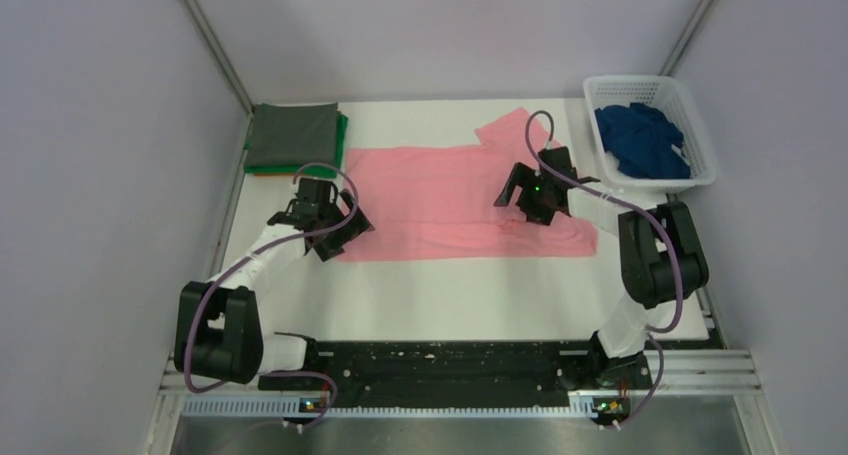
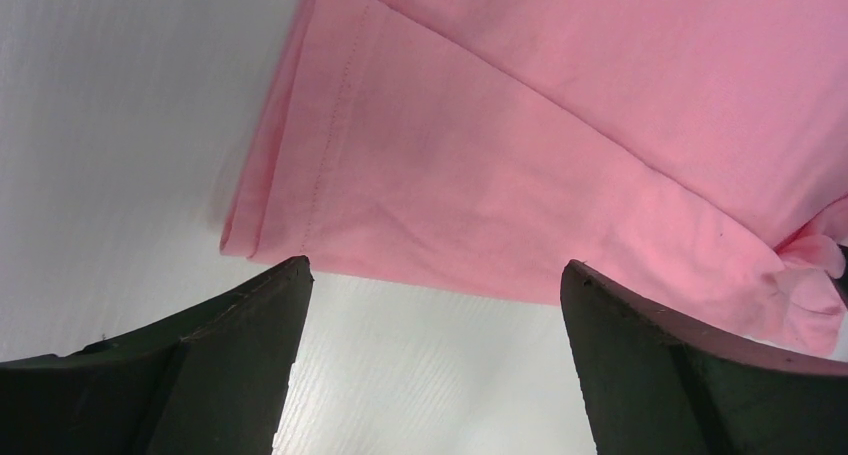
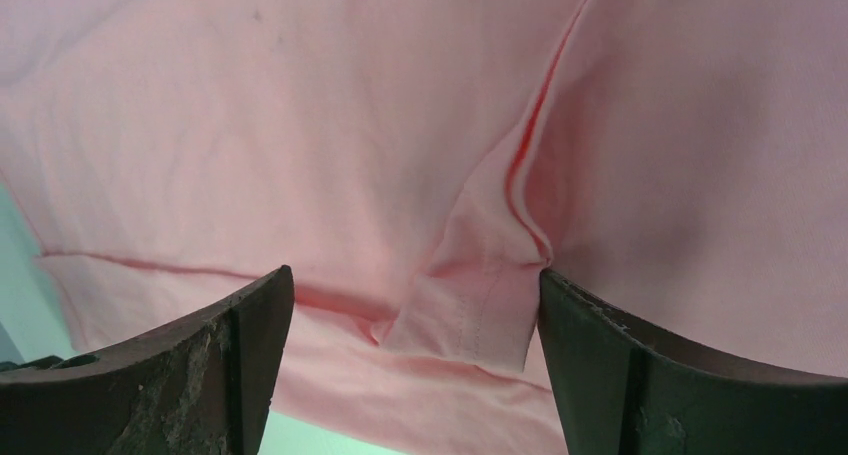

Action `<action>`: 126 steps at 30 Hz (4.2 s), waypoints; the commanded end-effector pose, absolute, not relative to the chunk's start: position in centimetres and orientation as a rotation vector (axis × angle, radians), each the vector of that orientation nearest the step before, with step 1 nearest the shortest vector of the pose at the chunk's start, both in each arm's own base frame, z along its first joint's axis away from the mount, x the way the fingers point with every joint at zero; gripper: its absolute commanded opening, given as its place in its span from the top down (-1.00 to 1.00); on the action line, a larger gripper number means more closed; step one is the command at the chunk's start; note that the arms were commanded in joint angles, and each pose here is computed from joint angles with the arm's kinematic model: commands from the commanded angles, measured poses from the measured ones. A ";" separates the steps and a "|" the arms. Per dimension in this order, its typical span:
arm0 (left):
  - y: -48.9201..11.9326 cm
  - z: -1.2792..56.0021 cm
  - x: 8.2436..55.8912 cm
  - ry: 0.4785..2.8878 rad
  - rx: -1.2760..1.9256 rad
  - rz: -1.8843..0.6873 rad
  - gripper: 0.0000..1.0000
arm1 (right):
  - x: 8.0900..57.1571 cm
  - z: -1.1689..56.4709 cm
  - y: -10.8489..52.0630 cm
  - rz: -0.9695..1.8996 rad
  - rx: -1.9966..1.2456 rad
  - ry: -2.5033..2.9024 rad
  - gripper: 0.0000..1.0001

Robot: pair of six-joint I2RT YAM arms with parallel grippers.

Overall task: Fold and stack the t-shirts
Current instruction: Fold the flattened tshirt in 1/3 of the way, then grab the side of the flattened tshirt furthest away from the robot with both arms

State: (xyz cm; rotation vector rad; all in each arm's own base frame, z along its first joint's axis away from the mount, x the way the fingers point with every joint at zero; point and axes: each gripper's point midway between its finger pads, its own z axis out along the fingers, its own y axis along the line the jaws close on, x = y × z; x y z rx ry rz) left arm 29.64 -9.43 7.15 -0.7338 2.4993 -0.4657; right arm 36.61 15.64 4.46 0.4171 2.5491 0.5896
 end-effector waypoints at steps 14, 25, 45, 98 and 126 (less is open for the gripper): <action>-10.2 8.8 31.3 2.460 -0.677 -0.518 -0.97 | 45.0 10.6 17.5 0.565 0.298 2.322 -0.76; -15.0 8.6 37.0 2.466 -0.522 -0.777 -0.98 | 37.6 4.8 12.9 0.405 0.414 2.431 -0.79; -11.7 0.9 20.3 2.663 -0.742 -0.597 -0.97 | 20.4 1.0 10.9 0.357 0.562 2.627 -0.78; -1.7 8.4 41.9 2.432 -0.617 0.054 -0.63 | 29.7 12.8 9.7 0.103 0.288 2.165 -0.97; -2.7 1.5 38.7 2.681 -0.693 0.020 0.40 | 29.7 11.4 9.4 0.061 0.253 2.192 -0.97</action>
